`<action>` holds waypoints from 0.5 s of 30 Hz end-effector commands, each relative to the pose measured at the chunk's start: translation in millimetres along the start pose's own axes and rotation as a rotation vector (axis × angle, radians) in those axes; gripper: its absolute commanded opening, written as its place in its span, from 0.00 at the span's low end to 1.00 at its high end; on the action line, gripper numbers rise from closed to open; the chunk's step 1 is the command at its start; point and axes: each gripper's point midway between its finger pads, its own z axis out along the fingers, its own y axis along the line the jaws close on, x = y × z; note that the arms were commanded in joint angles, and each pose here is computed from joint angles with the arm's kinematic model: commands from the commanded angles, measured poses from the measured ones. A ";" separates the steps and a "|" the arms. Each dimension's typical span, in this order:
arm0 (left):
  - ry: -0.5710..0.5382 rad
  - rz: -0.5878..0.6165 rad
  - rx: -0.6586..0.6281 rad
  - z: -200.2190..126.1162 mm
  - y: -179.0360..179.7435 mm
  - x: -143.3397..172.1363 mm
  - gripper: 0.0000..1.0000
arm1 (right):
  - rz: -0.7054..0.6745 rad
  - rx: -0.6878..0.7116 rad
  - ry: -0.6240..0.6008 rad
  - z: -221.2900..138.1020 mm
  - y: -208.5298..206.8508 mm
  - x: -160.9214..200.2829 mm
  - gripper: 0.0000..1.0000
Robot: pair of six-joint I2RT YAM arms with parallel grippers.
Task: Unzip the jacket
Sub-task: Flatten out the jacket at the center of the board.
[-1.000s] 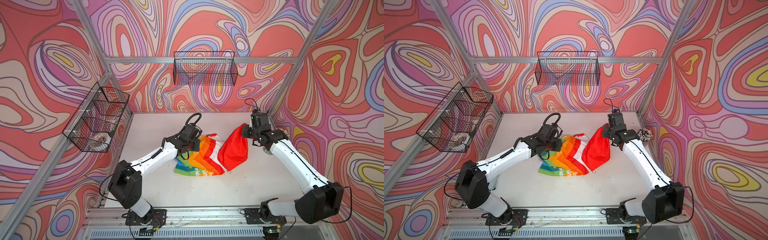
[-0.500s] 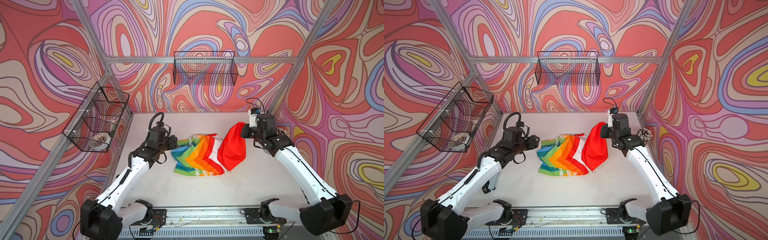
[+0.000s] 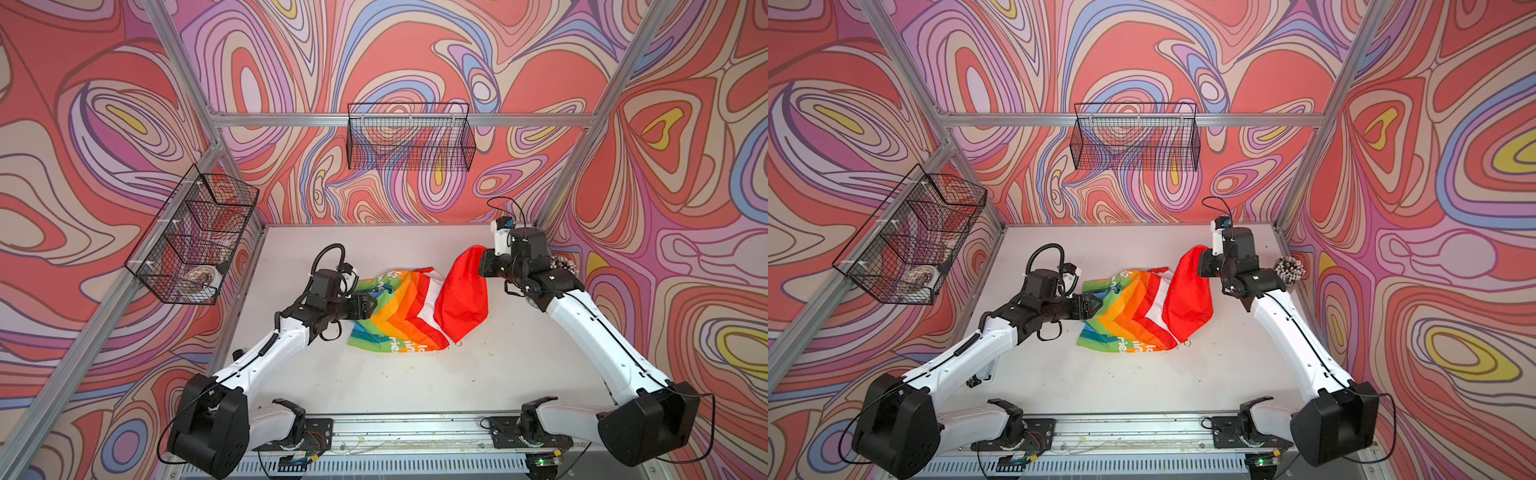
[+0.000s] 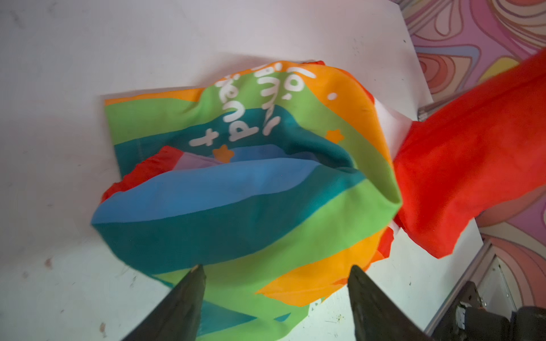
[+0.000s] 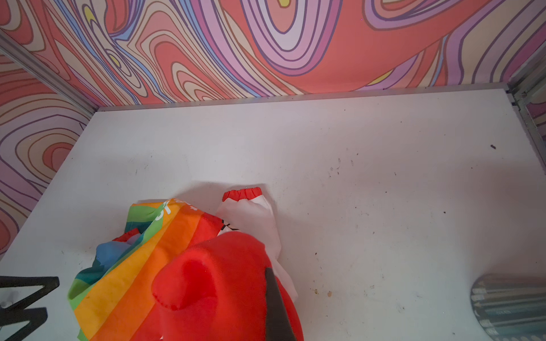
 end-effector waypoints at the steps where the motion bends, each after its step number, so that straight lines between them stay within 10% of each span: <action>1: -0.042 0.127 0.027 5.3 -13.6 -15.7 0.78 | 0.006 -0.015 0.021 7.0 0.8 5.8 0.00; 9: 0.016 0.204 0.031 34.5 -10.9 -21.8 0.76 | 0.009 -0.033 0.042 9.5 4.3 6.8 0.00; 15: 0.082 0.179 0.134 55.5 -21.9 -13.4 0.46 | 0.012 -0.035 0.030 6.5 5.3 2.4 0.00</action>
